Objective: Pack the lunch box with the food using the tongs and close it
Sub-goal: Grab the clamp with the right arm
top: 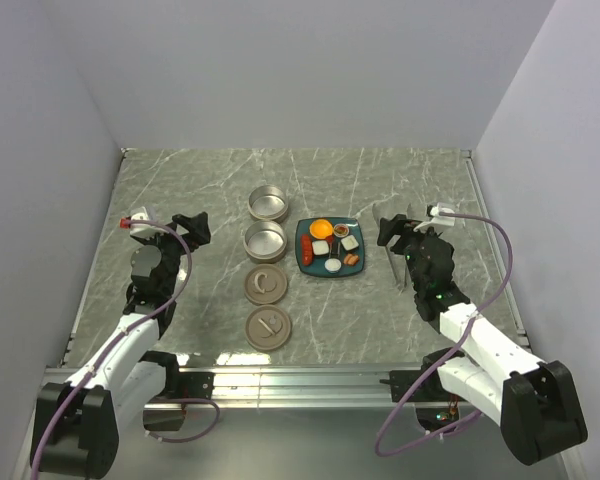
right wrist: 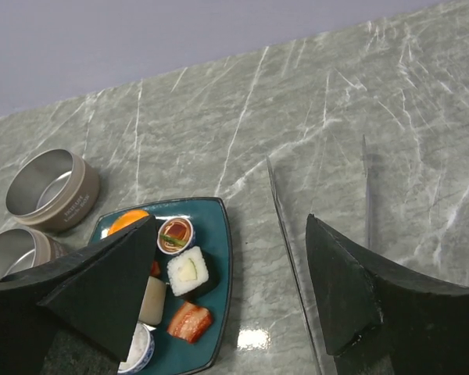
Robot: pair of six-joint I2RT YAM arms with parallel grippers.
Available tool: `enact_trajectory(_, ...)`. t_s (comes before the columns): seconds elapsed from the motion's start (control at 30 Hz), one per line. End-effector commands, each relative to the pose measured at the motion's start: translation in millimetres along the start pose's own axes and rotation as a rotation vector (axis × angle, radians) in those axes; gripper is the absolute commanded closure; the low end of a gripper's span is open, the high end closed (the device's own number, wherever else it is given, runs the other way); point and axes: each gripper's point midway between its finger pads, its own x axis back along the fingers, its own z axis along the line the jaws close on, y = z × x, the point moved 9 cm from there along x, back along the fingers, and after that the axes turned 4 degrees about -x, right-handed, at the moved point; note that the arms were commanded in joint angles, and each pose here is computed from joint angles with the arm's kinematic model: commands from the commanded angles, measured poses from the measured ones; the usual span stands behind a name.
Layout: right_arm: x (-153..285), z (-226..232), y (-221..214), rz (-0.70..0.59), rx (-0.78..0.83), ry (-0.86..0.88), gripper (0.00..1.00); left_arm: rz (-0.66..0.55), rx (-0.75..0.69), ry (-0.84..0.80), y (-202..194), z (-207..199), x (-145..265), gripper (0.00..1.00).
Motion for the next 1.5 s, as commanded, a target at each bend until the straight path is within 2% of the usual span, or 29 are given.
enact_trajectory(0.0,-4.8,7.8,18.5,-0.058,-0.020,0.003,0.16,-0.059,0.005,-0.034,19.9,-11.1,-4.7,0.01)
enact_trajectory(0.17,-0.2,6.5,17.7,-0.079,-0.027,0.015,0.11,-0.049,0.005,-0.026,19.5,-10.9,-6.3,0.00)
enact_trajectory(0.47,-8.7,2.5,17.1,-0.040,-0.040,-0.059,0.10,-0.024,0.011,0.003,18.8,-9.9,-11.1,0.00)
enact_trajectory(0.6,-18.2,0.7,9.6,0.033,-0.041,-0.099,0.10,-0.016,0.014,0.010,18.4,-9.9,-11.4,0.01)
enact_trajectory(1.0,-35.5,-7.2,-33.4,0.413,-0.069,-0.283,0.10,0.006,0.025,0.025,17.4,-9.7,-14.6,0.01)
enact_trajectory(1.47,-26.9,-23.4,-39.9,0.573,0.028,-0.524,0.09,0.013,0.022,0.004,20.8,-12.3,-12.6,0.01)
